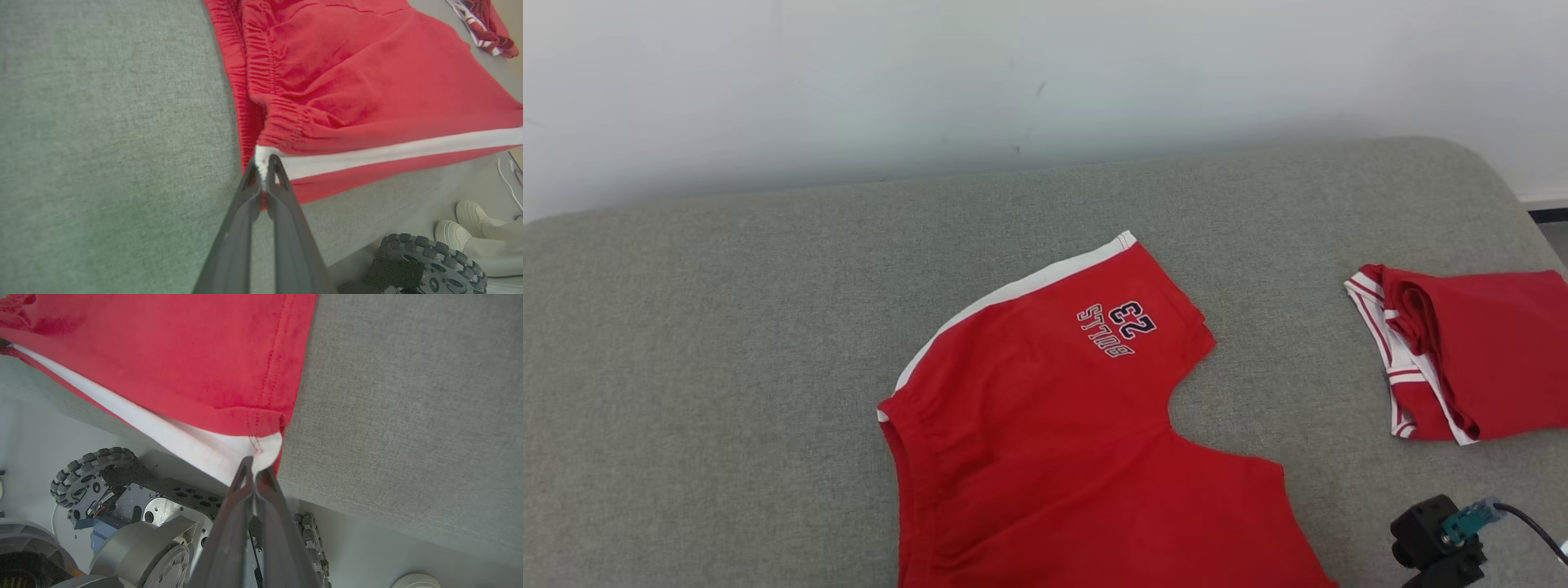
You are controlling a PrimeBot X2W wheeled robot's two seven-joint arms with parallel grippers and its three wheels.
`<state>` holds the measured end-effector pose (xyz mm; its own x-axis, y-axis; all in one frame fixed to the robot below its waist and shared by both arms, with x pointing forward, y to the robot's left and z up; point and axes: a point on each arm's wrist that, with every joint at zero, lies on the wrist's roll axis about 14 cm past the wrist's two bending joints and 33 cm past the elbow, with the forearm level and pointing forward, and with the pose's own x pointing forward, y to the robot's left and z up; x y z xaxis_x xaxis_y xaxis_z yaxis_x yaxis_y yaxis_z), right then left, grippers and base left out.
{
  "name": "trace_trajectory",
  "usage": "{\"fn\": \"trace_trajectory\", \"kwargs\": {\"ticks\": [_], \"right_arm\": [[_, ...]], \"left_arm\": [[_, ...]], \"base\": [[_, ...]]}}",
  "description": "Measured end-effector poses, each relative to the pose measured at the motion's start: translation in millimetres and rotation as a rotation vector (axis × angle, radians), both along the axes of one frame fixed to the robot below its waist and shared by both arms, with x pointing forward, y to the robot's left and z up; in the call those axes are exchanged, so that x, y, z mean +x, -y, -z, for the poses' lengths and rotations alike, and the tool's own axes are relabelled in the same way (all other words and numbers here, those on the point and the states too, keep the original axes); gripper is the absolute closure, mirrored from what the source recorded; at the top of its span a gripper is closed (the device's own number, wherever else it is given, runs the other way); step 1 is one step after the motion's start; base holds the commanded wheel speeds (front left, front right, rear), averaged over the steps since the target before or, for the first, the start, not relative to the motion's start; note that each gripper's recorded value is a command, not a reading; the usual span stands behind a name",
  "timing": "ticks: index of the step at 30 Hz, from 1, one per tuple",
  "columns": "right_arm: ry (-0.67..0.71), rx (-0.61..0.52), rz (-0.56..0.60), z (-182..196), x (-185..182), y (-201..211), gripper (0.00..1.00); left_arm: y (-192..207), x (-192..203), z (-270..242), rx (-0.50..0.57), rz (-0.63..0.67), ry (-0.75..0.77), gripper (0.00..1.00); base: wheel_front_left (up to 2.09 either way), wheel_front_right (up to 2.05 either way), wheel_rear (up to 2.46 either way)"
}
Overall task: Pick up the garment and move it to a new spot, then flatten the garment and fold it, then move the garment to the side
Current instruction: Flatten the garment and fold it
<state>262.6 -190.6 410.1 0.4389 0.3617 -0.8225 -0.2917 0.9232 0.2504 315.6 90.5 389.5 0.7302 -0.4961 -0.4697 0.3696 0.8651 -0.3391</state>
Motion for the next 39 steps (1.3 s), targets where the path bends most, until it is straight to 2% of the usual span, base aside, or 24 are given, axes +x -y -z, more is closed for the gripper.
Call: {"fn": "trace_trajectory", "kwargs": {"ticks": [4, 6, 12, 15, 18, 21, 32, 39], "right_arm": [[-0.067, -0.006, 0.008, -2, -18, -2, 1.00], [-0.018, -0.009, 0.006, -14, -11, -6, 1.00], [0.219, 0.000, -0.014, -60, 36, -19, 1.00], [0.361, 0.021, -0.025, -87, 69, -24, 1.00], [0.442, -0.017, -0.045, -98, 96, -18, 1.00], [0.534, 0.098, -0.030, -115, 137, -37, 1.00], [0.553, 0.076, -0.058, -104, 217, -49, 1.00], [0.573, 0.024, -0.073, -88, 263, -55, 1.00]], "left_arm": [[-2, -9, -2, 0.002, 0.001, -0.029, 1.00], [-1, -7, -11, -0.027, -0.008, -0.011, 1.00], [10, 10, -45, -0.158, -0.044, 0.083, 1.00], [12, 26, -61, -0.187, -0.061, 0.143, 1.00], [21, 35, -71, -0.212, -0.052, 0.165, 1.00], [24, 55, -82, -0.230, -0.076, 0.199, 1.00], [14, 112, -87, -0.212, -0.193, 0.234, 1.00], [6, 145, -84, -0.203, -0.265, 0.251, 1.00]], "base": [[0.00, 0.00, 0.00], [0.00, 0.00, 0.00], [0.00, 0.00, 0.00], [0.00, 0.00, 0.00], [0.00, 0.00, 0.00], [0.00, 0.00, 0.00], [0.00, 0.00, 0.00], [0.00, 0.00, 0.00]]}}
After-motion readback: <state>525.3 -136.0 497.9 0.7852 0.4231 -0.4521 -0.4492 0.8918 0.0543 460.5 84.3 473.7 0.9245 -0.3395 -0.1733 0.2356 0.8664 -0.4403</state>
